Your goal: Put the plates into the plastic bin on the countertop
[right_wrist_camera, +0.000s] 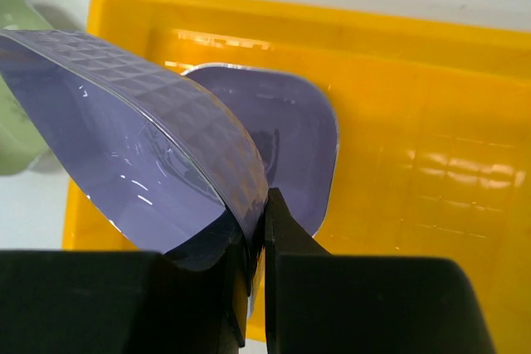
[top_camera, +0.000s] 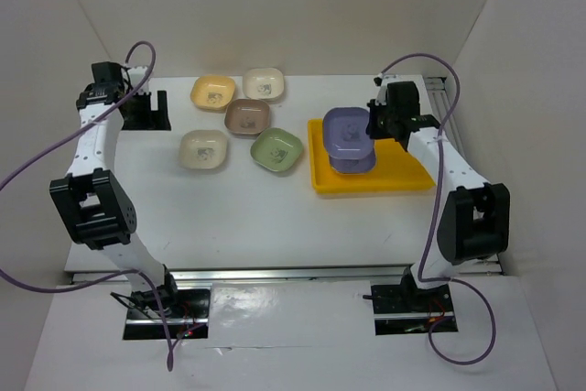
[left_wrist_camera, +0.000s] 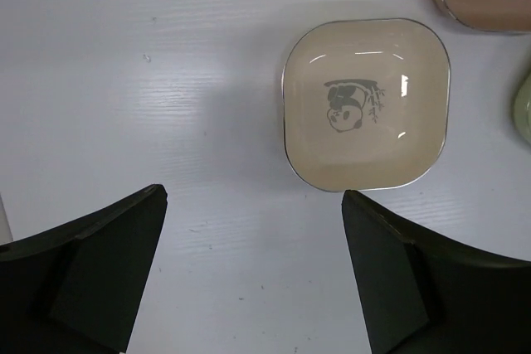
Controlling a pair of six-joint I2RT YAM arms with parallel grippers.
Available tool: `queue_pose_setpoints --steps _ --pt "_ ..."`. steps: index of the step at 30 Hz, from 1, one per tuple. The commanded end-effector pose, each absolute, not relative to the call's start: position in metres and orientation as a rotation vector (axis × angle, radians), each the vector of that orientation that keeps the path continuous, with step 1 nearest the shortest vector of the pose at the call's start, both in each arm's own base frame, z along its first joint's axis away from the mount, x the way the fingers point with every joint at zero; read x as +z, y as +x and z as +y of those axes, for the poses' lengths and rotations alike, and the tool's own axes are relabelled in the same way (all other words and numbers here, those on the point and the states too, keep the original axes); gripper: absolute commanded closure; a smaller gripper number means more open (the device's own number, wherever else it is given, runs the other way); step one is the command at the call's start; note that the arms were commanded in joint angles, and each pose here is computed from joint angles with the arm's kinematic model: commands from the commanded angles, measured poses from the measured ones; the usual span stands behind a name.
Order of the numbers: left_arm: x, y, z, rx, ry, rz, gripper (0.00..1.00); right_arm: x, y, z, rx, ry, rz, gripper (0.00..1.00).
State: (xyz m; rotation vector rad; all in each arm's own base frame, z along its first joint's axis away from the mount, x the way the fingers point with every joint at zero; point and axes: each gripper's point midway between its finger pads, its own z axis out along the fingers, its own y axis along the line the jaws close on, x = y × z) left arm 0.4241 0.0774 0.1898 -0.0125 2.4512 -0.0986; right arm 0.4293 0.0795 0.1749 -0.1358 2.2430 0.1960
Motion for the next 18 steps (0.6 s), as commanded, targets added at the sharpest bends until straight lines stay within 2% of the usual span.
queue_pose_setpoints --steps 1,7,12,17,18 --pt "0.166 0.435 0.073 -0.156 0.116 2.454 0.00 0.156 0.426 0.084 0.262 -0.224 2.284 1.00" --pt "0.136 0.433 0.067 -0.240 0.161 2.492 0.00 0.132 0.442 0.076 0.228 -0.208 2.338 1.00" --pt "0.130 0.434 0.061 -0.294 0.183 2.492 0.00 0.138 0.456 0.074 0.202 -0.198 2.328 1.00" --pt "0.130 0.435 0.057 -0.325 0.188 2.493 0.00 0.142 0.462 0.079 0.231 -0.210 2.329 0.97" --pt "0.133 0.437 0.058 -0.321 0.190 2.484 0.00 0.142 0.462 0.079 0.231 -0.210 2.329 0.94"
